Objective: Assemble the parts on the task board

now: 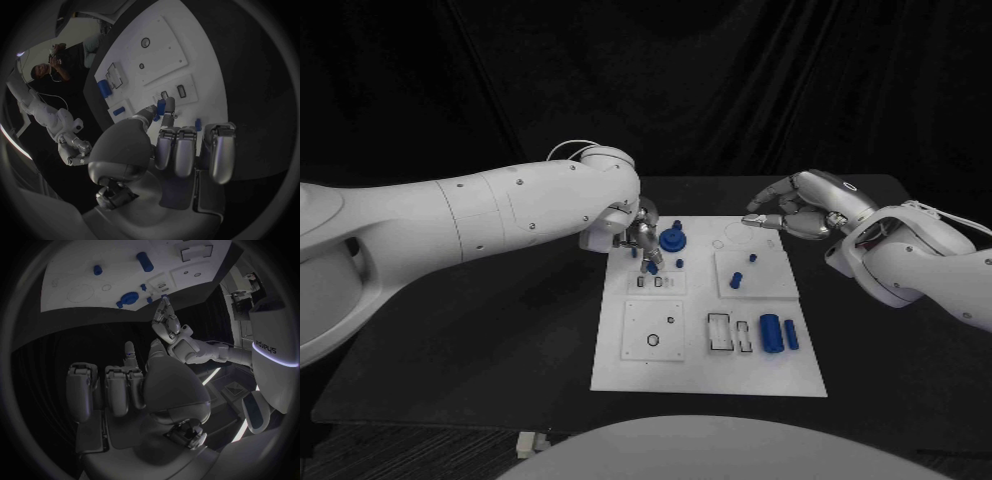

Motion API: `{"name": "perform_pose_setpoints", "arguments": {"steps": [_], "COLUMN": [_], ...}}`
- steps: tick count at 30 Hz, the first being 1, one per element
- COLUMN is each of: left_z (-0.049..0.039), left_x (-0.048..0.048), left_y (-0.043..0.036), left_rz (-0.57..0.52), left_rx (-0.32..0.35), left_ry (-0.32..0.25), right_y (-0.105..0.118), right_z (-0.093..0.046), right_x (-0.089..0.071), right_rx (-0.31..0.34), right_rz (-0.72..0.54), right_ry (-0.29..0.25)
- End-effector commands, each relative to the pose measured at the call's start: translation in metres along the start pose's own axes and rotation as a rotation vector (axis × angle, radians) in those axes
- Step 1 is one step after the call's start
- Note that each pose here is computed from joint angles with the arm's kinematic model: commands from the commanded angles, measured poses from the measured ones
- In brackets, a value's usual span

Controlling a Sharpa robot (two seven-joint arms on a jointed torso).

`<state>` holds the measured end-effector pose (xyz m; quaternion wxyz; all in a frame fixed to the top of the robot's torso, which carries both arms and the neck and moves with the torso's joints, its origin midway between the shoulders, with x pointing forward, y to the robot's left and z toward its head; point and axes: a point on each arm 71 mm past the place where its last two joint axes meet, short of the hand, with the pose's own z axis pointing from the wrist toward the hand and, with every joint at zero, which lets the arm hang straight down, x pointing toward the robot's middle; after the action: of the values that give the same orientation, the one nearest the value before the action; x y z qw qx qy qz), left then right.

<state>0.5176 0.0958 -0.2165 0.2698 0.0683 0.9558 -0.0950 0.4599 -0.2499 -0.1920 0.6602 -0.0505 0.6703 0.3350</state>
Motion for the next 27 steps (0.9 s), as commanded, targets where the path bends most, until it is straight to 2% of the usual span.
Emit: {"name": "perform_pose_setpoints", "arguments": {"steps": [1, 9, 14, 27], "left_z": [-0.0031, -0.0038, -0.0030, -0.0012], "left_x": [-0.0015, -0.0016, -0.0012, 0.0055], "left_y": [-0.0004, 0.0045, 0.0083, 0.0144], "left_rz": [0.009, 0.004, 0.005, -0.025], "left_rx": [0.000, -0.008, -0.023, -0.027], "left_ry": [-0.026, -0.029, -0.052, -0.090], "right_y": [0.000, 0.001, 0.001, 0.000], "right_z": [0.000, 0.001, 0.001, 0.000], "right_x": [0.001, 0.003, 0.003, 0.003], "right_rx": [0.016, 0.013, 0.018, 0.030], "right_rz": [0.000, 0.002, 0.002, 0.003], "right_ry": [0.003, 0.010, 0.011, 0.013]}}
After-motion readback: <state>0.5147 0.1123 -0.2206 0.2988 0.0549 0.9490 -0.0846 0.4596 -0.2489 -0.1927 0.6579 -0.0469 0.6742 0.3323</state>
